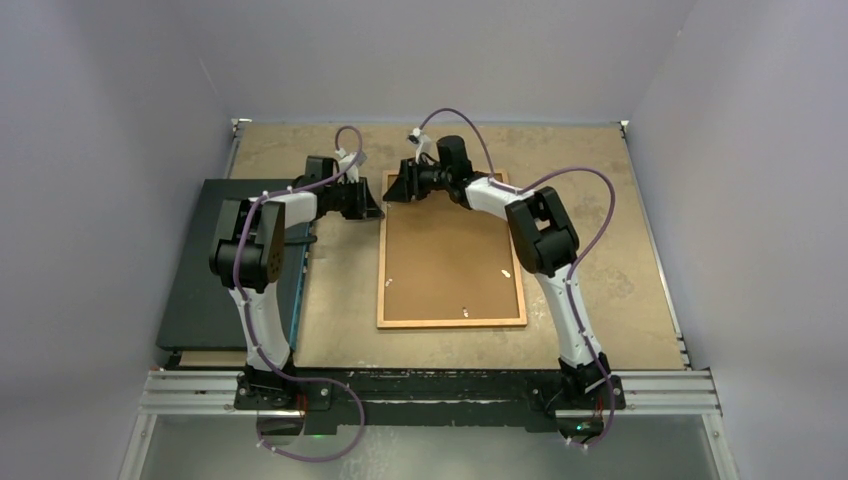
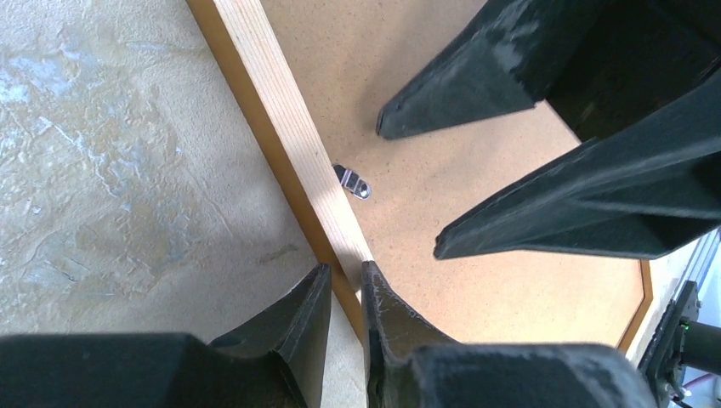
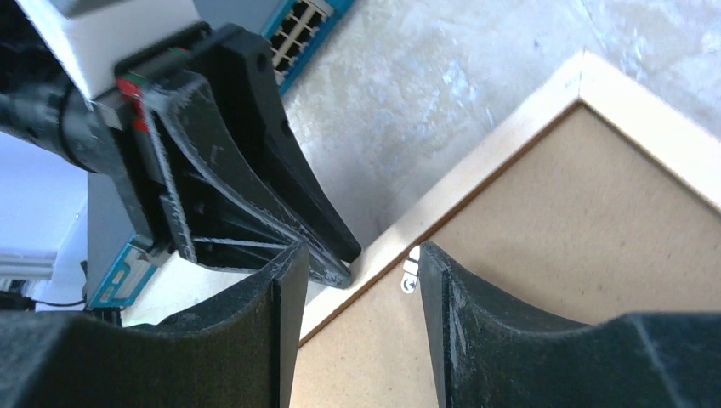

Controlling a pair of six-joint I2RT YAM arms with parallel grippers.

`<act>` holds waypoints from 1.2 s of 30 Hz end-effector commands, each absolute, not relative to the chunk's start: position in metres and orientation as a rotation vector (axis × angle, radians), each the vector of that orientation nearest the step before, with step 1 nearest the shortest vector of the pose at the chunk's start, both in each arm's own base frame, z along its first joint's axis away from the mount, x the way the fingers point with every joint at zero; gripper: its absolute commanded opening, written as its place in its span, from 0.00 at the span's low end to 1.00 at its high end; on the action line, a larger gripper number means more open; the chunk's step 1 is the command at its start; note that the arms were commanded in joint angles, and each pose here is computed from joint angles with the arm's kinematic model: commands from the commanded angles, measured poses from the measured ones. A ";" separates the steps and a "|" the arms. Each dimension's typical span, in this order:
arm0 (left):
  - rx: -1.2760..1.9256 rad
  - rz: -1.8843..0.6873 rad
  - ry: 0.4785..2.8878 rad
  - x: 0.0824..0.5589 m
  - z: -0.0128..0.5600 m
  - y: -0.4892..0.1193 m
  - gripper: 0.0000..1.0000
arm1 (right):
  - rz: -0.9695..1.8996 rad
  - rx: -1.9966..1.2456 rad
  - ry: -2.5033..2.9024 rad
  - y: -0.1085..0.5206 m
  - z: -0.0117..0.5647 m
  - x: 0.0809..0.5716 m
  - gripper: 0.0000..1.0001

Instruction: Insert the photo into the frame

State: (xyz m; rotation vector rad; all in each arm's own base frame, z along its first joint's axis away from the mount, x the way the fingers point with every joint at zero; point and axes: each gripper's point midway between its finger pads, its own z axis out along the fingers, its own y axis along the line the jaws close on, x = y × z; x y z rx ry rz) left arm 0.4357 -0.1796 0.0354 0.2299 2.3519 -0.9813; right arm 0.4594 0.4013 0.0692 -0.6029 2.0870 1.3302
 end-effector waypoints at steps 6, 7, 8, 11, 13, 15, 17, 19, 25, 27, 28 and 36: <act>0.260 -0.962 2.372 0.433 0.036 -0.182 0.15 | 1.392 -0.718 2.054 0.406 0.062 0.454 0.52; 0.260 -0.962 2.373 0.432 0.035 -0.183 0.14 | 1.384 -0.717 2.063 0.405 0.059 0.454 0.52; 0.258 -0.961 2.373 0.433 0.035 -0.182 0.14 | 1.380 -0.717 2.067 0.404 0.057 0.454 0.52; 0.254 -0.964 2.376 0.433 0.033 -0.183 0.12 | 1.382 -0.718 2.078 0.405 0.052 0.453 0.52; 0.252 -0.966 2.380 0.432 0.031 -0.183 0.11 | 1.389 -0.728 2.080 0.407 0.050 0.451 0.51; 0.256 -0.965 2.377 0.431 0.032 -0.182 0.10 | 1.400 -0.745 2.081 0.410 0.047 0.447 0.50; 0.261 -0.963 2.375 0.431 0.033 -0.182 0.10 | 1.412 -0.768 2.082 0.416 0.044 0.441 0.49; 0.262 -0.966 2.375 0.430 0.032 -0.183 0.09 | 1.410 -0.796 2.092 0.422 0.039 0.436 0.49; 0.269 -0.966 2.373 0.429 0.032 -0.183 0.08 | 1.436 -0.818 2.103 0.427 0.035 0.427 0.48; 0.268 -0.965 2.374 0.430 0.032 -0.182 0.08 | 1.438 -0.821 2.101 0.425 0.035 0.424 0.47; 0.266 -0.965 2.376 0.429 0.031 -0.182 0.08 | 1.439 -0.822 2.101 0.425 0.037 0.423 0.47; 0.266 -0.958 2.374 0.429 0.031 -0.182 0.08 | 1.506 -0.875 2.092 0.429 0.046 0.403 0.45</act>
